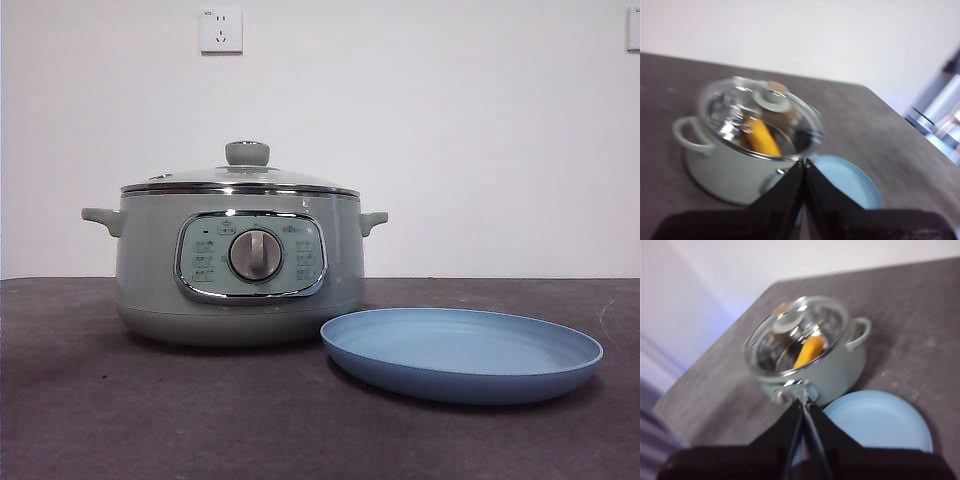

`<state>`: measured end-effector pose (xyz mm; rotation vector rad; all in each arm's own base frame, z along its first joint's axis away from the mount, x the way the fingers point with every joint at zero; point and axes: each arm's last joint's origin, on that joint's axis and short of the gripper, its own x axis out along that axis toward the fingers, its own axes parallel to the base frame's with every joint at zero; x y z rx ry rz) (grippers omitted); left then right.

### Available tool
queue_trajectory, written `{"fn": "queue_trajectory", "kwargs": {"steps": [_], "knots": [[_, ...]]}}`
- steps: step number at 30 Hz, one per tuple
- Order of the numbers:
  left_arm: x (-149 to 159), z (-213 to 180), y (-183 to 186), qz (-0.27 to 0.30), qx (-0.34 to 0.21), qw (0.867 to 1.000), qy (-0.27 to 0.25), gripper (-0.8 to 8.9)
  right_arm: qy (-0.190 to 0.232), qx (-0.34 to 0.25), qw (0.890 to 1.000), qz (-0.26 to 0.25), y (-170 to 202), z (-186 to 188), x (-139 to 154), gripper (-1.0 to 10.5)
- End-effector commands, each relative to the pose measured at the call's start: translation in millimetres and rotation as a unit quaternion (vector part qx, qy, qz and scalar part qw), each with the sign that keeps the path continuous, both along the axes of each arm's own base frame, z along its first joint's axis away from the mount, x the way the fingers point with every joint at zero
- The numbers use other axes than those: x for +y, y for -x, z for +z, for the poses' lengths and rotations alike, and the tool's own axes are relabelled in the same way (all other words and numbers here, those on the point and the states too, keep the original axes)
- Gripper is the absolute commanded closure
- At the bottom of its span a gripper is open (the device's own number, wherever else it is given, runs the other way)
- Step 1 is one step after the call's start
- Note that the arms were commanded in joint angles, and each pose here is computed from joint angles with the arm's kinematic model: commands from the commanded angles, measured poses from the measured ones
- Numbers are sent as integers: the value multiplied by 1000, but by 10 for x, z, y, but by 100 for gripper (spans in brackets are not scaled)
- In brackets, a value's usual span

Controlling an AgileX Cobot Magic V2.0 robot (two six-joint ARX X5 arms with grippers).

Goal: Take the corn out from the steamer,put the corn on the plate,close the lid

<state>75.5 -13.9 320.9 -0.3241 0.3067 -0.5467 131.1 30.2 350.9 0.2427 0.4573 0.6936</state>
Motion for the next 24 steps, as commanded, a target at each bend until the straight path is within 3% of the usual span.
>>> {"fn": "queue_trajectory", "kwargs": {"steps": [1, 8, 18, 20, 22, 23, 24], "knots": [[-9, 98, -21, -29, 7, 999, -20, 819, 36, -1, 998, 42, -31, 173, 22, 958], [-14, 293, -47, -54, 39, 997, -49, 820, 88, 49, 990, 97, -57, 291, 69, 958], [-14, 352, -27, -58, 45, 995, -62, 807, 93, 64, 987, 117, -44, 262, 118, 909], [-14, 350, -26, -59, 47, 995, -61, 688, 92, 65, 987, 117, -44, 262, 118, 745], [-15, 351, -25, -60, 47, 995, -60, 452, 91, 66, 987, 116, -44, 262, 118, 565], [-15, 351, -25, -59, 48, 995, -59, 284, 90, 68, 987, 115, -44, 262, 118, 445], [-15, 350, -25, -59, 48, 995, -59, 214, 89, 68, 987, 115, -44, 262, 118, 377]]}}
